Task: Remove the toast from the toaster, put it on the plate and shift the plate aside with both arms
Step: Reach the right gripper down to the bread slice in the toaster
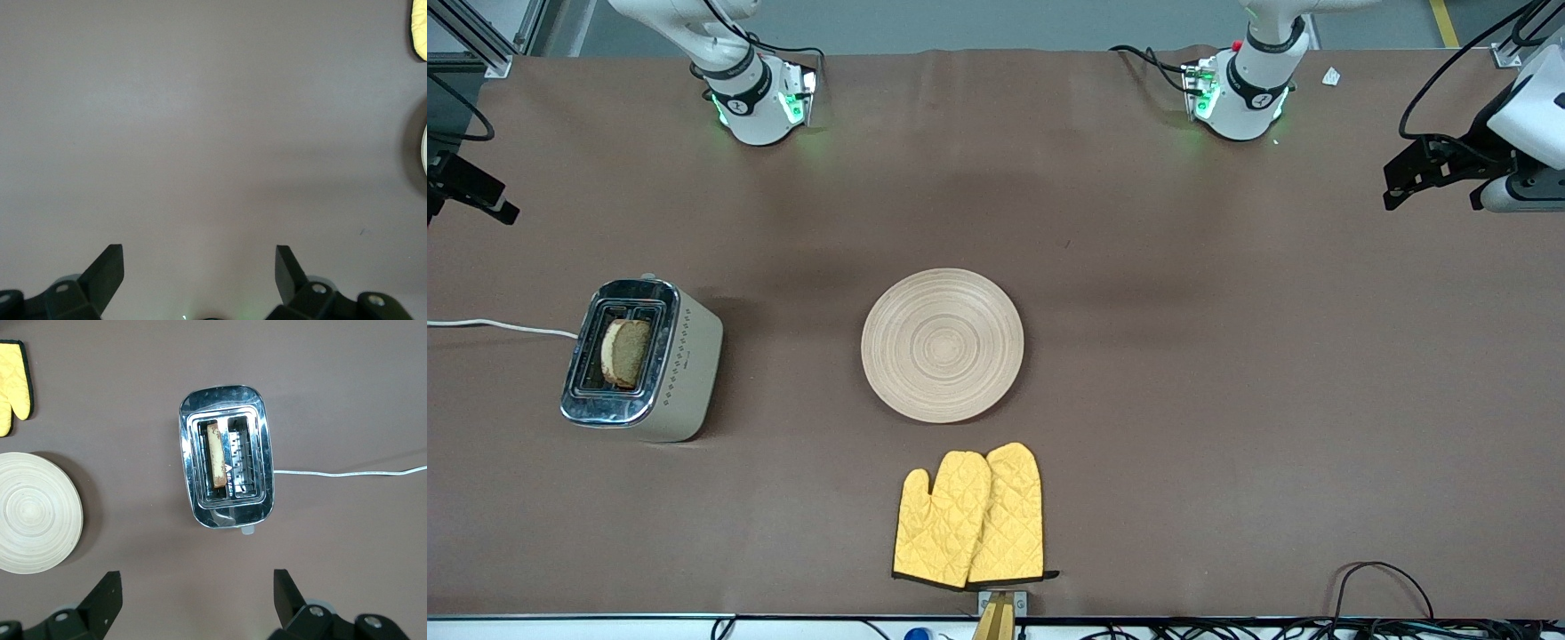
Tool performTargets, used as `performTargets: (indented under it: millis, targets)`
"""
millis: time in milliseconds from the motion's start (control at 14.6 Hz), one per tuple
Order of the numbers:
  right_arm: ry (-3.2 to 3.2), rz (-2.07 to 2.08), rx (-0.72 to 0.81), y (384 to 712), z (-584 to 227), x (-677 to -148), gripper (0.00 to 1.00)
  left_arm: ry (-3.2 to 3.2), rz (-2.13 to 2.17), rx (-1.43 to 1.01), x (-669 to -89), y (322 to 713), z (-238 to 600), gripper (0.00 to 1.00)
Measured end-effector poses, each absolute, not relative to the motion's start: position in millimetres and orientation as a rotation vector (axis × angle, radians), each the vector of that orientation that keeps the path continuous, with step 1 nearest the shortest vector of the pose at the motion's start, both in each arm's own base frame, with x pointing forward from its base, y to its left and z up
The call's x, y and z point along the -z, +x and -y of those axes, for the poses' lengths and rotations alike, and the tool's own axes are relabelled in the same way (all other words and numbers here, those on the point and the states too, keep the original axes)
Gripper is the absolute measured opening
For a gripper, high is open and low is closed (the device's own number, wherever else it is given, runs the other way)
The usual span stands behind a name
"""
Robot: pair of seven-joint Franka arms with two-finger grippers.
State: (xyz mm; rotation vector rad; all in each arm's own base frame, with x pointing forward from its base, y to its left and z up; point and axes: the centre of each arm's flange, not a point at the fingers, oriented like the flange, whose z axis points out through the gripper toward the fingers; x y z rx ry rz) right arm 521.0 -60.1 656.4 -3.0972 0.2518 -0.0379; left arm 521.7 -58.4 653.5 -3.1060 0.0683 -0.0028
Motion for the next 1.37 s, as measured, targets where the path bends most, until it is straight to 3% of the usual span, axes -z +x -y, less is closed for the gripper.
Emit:
performTargets:
  millis: [549, 1029, 1373]
  targets:
    - [-3.100, -0.254, 0.041, 536, 61, -640, 1.00, -3.106, -0.066, -0.003, -652, 523, 58, 1.00]
    - [-3.115, -0.263, -0.193, 611, 64, -492, 1.00, -3.106, -0.065, -0.017, -647, 526, 57, 1.00]
    - [-3.114, -0.229, -0.263, 640, 66, -407, 1.00, -3.106, -0.065, -0.040, -639, 531, 57, 1.00]
